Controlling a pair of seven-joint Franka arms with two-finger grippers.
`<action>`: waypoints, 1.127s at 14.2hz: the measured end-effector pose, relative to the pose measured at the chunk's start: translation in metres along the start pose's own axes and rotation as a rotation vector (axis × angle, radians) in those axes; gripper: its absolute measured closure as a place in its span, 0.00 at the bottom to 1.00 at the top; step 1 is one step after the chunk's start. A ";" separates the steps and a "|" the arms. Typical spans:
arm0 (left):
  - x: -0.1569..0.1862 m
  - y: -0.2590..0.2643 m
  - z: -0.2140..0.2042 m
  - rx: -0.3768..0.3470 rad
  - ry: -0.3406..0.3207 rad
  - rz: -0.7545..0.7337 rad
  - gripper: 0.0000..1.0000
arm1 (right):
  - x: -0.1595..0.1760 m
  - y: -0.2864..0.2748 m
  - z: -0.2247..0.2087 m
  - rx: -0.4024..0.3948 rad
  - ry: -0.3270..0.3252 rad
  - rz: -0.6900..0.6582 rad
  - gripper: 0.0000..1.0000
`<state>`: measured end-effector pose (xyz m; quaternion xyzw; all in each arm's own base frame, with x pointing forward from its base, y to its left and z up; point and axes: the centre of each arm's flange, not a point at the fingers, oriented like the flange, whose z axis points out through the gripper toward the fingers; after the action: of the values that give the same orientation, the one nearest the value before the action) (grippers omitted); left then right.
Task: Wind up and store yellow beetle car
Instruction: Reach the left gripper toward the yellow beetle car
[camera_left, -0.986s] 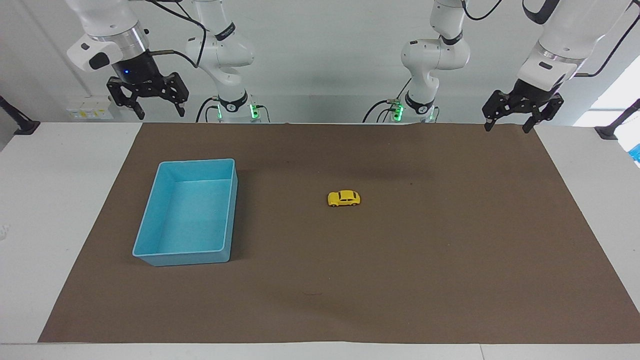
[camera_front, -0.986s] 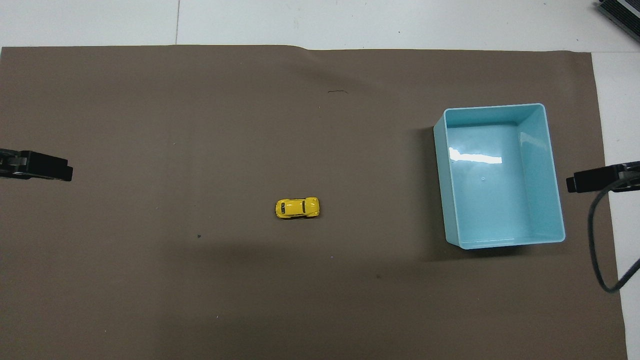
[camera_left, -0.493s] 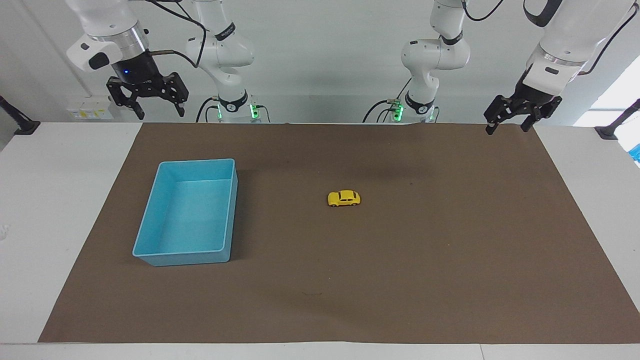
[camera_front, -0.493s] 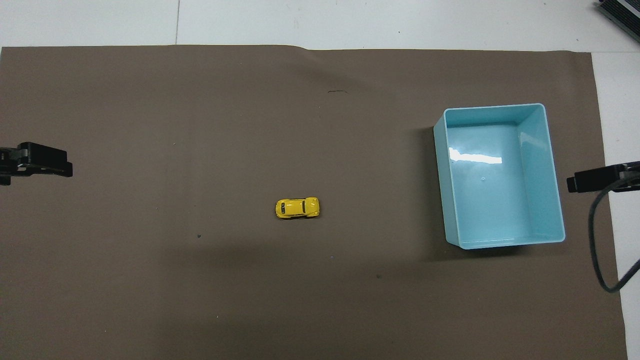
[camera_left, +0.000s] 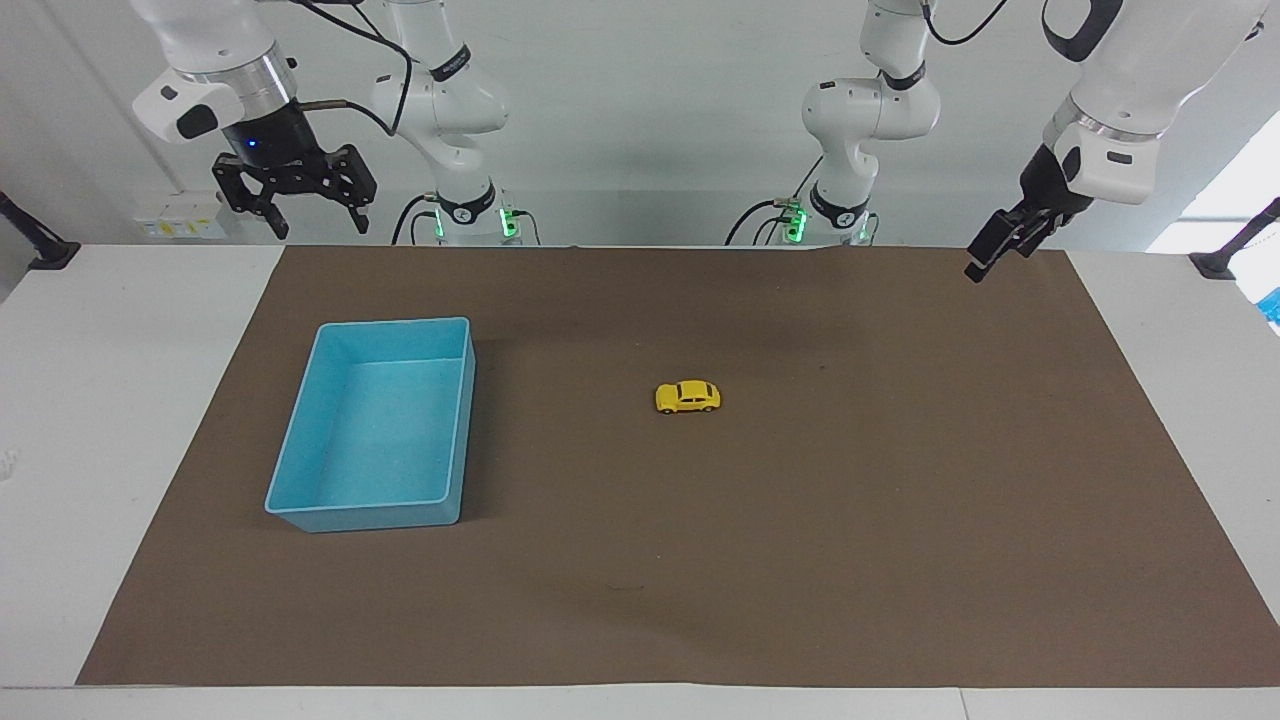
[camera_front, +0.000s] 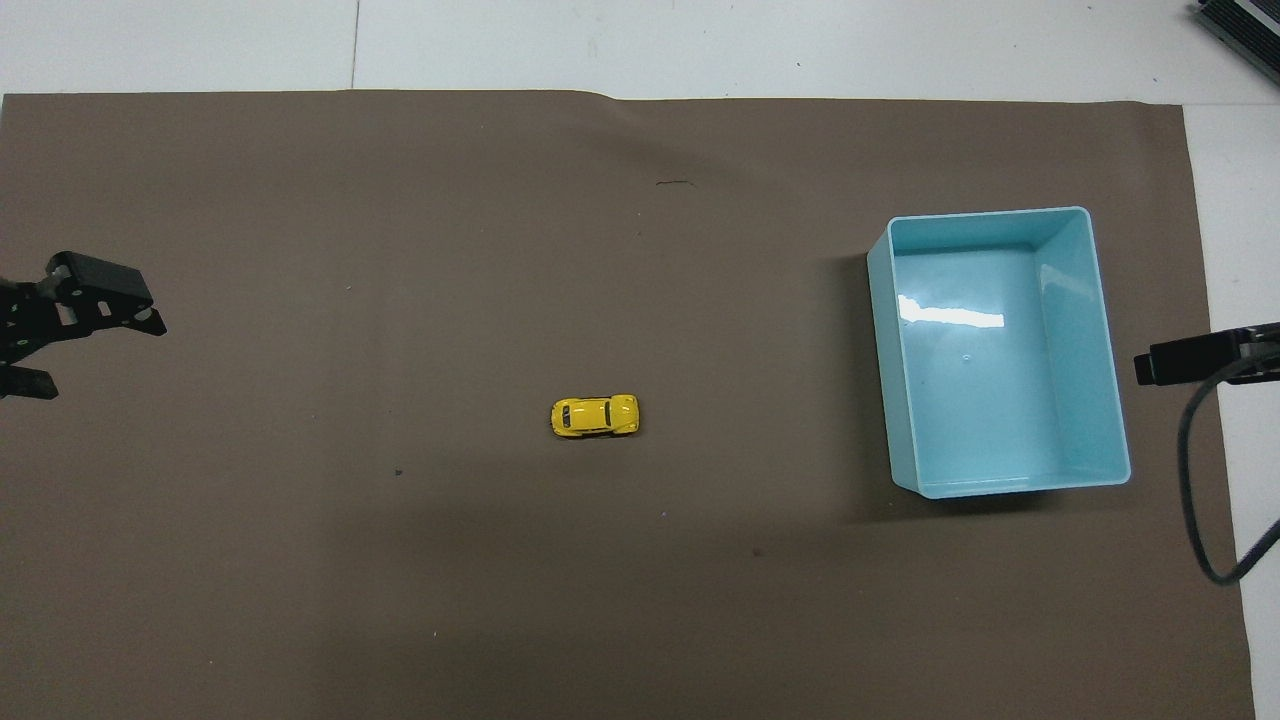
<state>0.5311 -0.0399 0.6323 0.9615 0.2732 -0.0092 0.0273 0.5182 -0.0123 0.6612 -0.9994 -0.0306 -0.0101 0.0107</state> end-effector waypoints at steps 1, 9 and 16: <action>-0.001 0.001 0.000 0.000 -0.001 -0.072 0.00 | 0.000 0.000 0.000 0.000 0.000 0.000 0.00; -0.021 0.043 0.036 -0.008 -0.009 -0.587 0.00 | 0.000 0.000 0.000 0.000 0.000 0.000 0.00; -0.028 0.092 0.076 -0.033 0.001 -0.802 0.00 | 0.000 0.001 0.000 0.000 0.000 0.001 0.00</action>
<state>0.5557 -0.1367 0.5620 0.7782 0.6268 -0.0143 0.0371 0.5182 -0.0129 0.6612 -0.9994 -0.0300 -0.0102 0.0107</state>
